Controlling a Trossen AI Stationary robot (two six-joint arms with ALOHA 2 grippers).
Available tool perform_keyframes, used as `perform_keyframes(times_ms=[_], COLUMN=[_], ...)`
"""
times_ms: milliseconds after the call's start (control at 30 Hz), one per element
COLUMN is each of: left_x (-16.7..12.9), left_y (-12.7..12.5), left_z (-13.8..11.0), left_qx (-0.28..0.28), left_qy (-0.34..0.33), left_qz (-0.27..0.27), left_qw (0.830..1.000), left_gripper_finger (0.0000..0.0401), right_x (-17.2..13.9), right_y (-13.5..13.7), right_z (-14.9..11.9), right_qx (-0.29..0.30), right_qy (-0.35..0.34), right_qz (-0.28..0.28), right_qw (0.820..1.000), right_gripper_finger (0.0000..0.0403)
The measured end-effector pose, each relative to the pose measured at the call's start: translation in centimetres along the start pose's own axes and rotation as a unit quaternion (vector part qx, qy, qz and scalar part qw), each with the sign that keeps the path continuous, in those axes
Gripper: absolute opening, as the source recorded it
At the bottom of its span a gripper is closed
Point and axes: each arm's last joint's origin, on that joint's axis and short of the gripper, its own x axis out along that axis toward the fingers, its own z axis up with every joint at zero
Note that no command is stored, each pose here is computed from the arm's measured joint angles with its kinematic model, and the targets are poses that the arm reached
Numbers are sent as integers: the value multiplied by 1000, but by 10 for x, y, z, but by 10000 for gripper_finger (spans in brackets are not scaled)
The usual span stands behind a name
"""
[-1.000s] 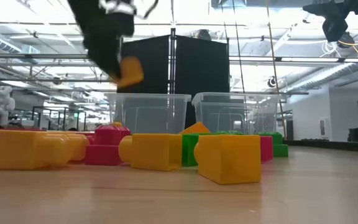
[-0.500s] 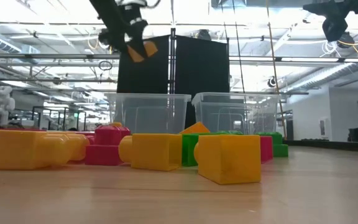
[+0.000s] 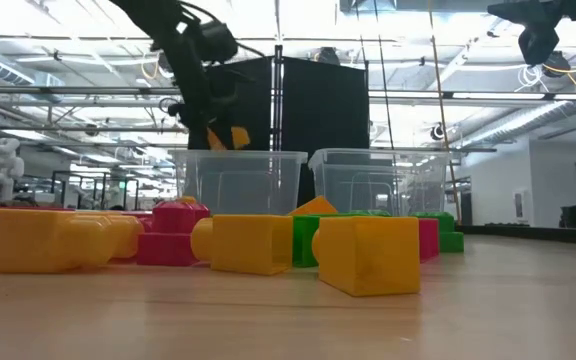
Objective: Sort blocks
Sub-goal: Put the yellow game piece into the top left transparent bin
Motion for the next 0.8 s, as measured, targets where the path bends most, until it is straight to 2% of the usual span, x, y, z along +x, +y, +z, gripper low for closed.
perform_keyframes(times_ms=[200,433,567,800], left_x=[14,13,12,11], left_y=[-7,-12,-15,-18], left_z=[-4,-4,-4,-5], left_qx=[22,43,46,62], left_qy=[25,23,23,22], left_qz=[4,10,-3,14], left_qw=[999,999,999,998], left_gripper_finger=[286,290,317,365], right_x=[0,0,0,0], right_y=[0,0,0,0], right_z=[0,0,0,0], right_qx=[6,13,13,13], right_qy=[0,0,0,0], right_qz=[0,0,0,0], right_qw=[1000,1000,1000,1000], right_gripper_finger=[146,146,146,146])
